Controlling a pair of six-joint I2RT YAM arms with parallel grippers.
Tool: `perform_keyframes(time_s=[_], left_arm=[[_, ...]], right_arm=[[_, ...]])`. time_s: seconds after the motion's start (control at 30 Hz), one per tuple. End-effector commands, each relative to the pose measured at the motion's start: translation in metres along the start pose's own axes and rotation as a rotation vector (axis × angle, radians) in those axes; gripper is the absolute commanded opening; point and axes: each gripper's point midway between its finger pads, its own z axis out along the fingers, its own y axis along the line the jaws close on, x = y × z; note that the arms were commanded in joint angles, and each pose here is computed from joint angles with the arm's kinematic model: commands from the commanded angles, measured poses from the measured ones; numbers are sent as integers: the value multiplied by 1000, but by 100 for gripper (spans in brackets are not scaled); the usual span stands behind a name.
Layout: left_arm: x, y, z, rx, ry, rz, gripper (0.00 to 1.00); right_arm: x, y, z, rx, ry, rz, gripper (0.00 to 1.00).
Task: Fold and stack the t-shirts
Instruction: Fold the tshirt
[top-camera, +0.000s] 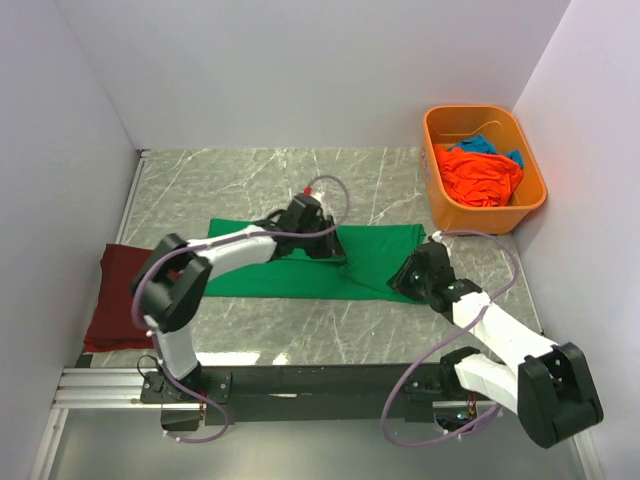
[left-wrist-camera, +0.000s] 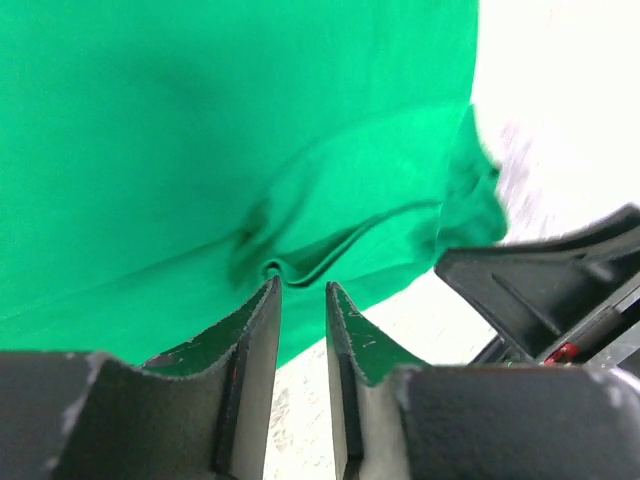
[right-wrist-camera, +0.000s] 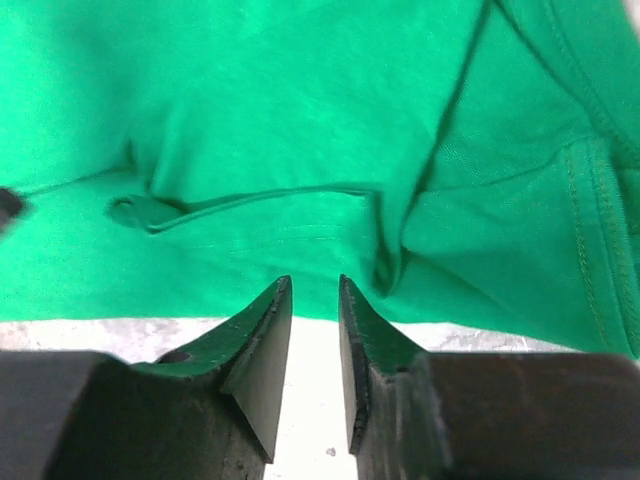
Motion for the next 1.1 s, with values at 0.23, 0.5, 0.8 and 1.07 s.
perform_keyframes(time_s=[0.23, 0.5, 0.8, 1.07], left_arm=[[-23, 103, -70, -479, -199, -83, 22], [19, 158, -74, -628, -169, -109, 21], [27, 170, -71, -661, -143, -102, 20], [52, 174, -74, -654, -96, -117, 18]], right_arm=[[-39, 41, 6, 24, -58, -92, 39], [-45, 50, 48, 101, -18, -122, 41], [-32, 35, 69, 156, 33, -131, 41], [-32, 39, 88, 189, 85, -182, 41]])
